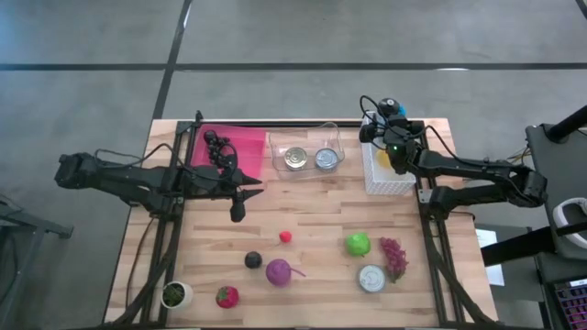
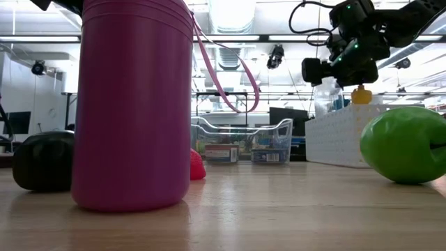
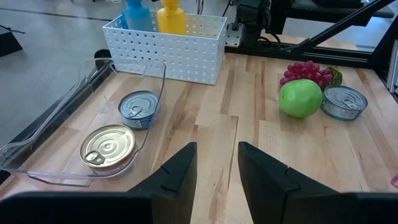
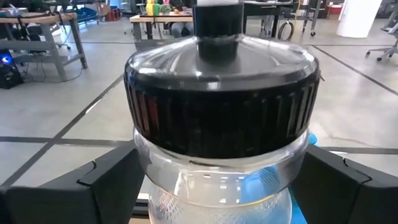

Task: Pick & Place Food Item
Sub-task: Put the black water bottle into the white bin, then put the purple water bottle into the white bin

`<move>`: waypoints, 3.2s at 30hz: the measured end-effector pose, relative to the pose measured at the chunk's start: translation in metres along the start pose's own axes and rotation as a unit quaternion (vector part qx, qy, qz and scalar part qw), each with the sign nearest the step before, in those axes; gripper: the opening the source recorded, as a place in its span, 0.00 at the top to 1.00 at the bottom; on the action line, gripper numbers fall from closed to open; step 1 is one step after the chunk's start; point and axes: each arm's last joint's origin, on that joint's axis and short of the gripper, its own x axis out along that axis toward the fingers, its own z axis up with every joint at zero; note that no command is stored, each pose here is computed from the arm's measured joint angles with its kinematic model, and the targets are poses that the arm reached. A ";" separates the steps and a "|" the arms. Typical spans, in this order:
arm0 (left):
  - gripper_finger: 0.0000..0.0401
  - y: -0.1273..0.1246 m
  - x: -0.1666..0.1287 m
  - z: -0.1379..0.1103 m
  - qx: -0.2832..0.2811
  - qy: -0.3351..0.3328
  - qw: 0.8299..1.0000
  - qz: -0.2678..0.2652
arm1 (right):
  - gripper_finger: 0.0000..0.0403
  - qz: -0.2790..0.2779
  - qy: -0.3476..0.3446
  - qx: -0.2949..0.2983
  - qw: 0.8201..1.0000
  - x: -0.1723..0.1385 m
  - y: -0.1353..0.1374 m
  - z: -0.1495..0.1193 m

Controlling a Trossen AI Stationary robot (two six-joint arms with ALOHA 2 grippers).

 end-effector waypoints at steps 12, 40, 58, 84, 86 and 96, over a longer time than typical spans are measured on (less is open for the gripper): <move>0.70 0.000 0.000 0.000 0.000 0.000 1.000 0.000 | 0.09 -0.004 -0.002 -0.022 1.000 0.000 -0.001 0.001; 0.70 0.000 0.000 0.000 0.000 0.000 1.000 0.000 | 0.09 0.165 -0.082 -0.083 0.979 -0.077 -0.006 0.042; 0.70 0.000 0.000 0.000 0.000 0.000 1.000 0.000 | 0.09 0.462 0.028 -0.219 0.859 -0.135 0.001 0.024; 0.70 -0.041 -0.016 0.007 0.078 -0.039 0.991 -0.102 | 0.09 0.546 0.052 -0.258 0.796 -0.140 0.009 0.016; 0.70 -0.052 -0.021 0.007 0.083 -0.051 0.987 -0.128 | 0.09 0.546 0.054 -0.254 0.797 -0.140 0.009 0.016; 0.70 -0.089 -0.022 -0.014 0.046 0.012 0.983 -0.179 | 0.09 0.545 0.062 -0.245 0.800 -0.140 0.009 0.015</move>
